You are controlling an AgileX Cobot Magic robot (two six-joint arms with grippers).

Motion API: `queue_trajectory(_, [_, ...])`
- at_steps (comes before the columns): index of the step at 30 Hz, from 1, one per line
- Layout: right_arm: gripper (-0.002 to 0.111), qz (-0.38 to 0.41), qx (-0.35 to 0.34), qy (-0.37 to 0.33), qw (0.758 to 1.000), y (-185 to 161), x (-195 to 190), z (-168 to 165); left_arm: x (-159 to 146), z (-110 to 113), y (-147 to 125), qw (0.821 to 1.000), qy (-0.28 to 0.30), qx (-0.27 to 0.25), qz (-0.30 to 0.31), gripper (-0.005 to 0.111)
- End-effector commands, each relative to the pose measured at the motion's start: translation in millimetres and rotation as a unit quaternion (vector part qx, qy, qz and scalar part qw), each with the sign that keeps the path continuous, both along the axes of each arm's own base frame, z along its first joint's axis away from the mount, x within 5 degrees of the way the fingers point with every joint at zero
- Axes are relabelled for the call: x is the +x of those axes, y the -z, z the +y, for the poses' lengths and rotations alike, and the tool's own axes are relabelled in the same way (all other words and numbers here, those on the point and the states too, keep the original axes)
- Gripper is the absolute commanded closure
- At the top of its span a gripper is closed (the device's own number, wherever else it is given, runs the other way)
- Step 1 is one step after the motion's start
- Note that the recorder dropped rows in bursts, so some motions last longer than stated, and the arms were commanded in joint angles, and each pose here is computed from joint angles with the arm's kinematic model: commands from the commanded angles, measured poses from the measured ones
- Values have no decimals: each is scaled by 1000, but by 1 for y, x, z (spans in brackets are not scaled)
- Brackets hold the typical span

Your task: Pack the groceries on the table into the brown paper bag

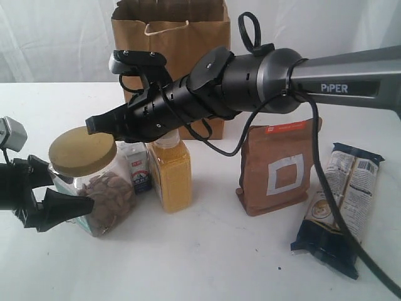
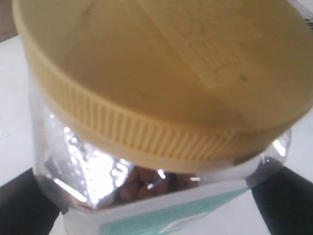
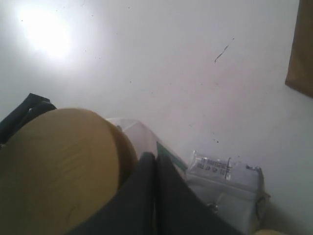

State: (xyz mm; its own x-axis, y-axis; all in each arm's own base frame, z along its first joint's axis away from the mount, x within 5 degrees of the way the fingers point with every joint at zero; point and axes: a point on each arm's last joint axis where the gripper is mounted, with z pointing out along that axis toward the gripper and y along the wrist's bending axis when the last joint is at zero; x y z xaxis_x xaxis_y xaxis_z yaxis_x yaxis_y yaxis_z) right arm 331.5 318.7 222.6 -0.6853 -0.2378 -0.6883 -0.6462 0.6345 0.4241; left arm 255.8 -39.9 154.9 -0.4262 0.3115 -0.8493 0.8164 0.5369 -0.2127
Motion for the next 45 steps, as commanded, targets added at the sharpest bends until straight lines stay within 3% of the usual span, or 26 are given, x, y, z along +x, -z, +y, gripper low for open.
queue_trajectory(1, [108, 28, -3, -18, 999, 3, -5, 1, 7, 6, 3, 997, -62, 29, 18, 2])
queue_trajectory(4, [108, 35, -4, -26, 999, 4, -7, 1, 12, 13, 6, 992, -109, 52, 23, 2])
queue_trajectory(11, [108, 54, -7, -50, 997, 5, -13, 2, 16, 23, 13, 983, -146, 112, 21, 2])
queue_trajectory(16, [108, 70, -13, -73, 995, 6, -17, 2, 20, 25, 9, 980, -176, 93, 10, 2])
queue_trajectory(18, [108, 70, -17, -78, 994, 6, -18, 2, 23, 24, 7, 981, -161, 102, -35, 2])
queue_trajectory(22, [108, 54, -39, -90, 994, 9, -18, 0, 24, 20, 1, 975, -78, 146, -152, 2])
queue_trajectory(27, [108, 61, -45, -103, 992, 10, -21, -1, 24, 21, 2, 966, -56, 178, -178, 2])
queue_trajectory(33, [108, 64, -47, -114, 990, 6, -24, -2, 26, 22, 1, 967, -69, 168, -179, 2])
queue_trajectory(40, [108, 17, -43, -130, 990, -33, -30, -8, 27, 15, 7, 975, -53, 119, -179, 2])
queue_trajectory(45, [108, 19, -46, -151, 987, -46, -39, -12, 31, 17, 14, 978, -81, 103, -163, 2])
